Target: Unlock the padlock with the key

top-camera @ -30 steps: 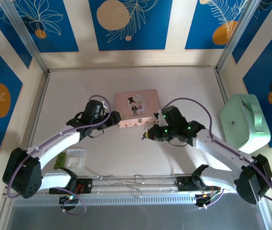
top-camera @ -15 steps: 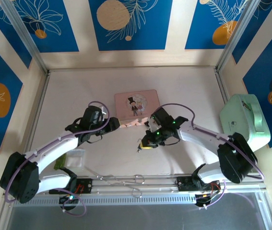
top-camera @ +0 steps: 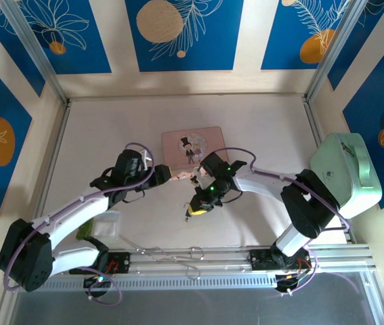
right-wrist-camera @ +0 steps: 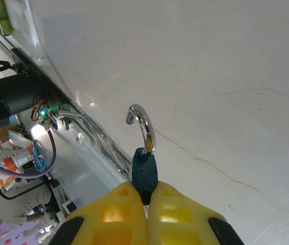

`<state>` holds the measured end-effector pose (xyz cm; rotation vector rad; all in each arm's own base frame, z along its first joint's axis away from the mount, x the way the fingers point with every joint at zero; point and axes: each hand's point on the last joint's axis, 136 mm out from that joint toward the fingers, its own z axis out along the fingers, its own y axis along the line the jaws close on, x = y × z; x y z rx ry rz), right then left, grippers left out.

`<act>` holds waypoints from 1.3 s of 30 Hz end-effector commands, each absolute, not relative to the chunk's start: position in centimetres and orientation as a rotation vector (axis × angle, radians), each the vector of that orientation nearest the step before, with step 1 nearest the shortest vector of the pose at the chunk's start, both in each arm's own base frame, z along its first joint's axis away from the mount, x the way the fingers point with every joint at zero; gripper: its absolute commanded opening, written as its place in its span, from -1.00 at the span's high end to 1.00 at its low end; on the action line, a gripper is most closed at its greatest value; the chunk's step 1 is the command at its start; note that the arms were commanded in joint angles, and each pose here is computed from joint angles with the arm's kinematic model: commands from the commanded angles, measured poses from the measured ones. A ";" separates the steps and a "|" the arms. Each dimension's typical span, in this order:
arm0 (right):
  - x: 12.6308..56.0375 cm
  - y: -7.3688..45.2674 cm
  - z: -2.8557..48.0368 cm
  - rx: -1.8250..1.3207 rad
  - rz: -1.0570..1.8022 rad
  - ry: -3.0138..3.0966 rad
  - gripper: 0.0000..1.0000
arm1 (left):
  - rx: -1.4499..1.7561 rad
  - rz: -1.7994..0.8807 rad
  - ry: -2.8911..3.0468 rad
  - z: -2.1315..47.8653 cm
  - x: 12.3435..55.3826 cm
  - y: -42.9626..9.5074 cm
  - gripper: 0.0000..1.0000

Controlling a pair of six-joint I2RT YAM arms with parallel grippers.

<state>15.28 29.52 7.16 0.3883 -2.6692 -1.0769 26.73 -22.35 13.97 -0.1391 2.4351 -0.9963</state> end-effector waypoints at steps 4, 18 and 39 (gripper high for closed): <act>15.0 29.9 6.4 0.404 -1.111 -2.597 1.00 | -0.087 -1.034 2.449 13.5 25.9 -23.5 -0.16; 15.8 29.0 3.8 0.337 -1.046 -2.648 0.70 | -0.106 -1.031 2.462 12.4 25.6 -23.4 -0.15; 21.6 22.8 16.1 0.295 -0.930 -3.290 -0.02 | 0.027 -0.845 2.350 19.4 27.8 -22.2 -0.18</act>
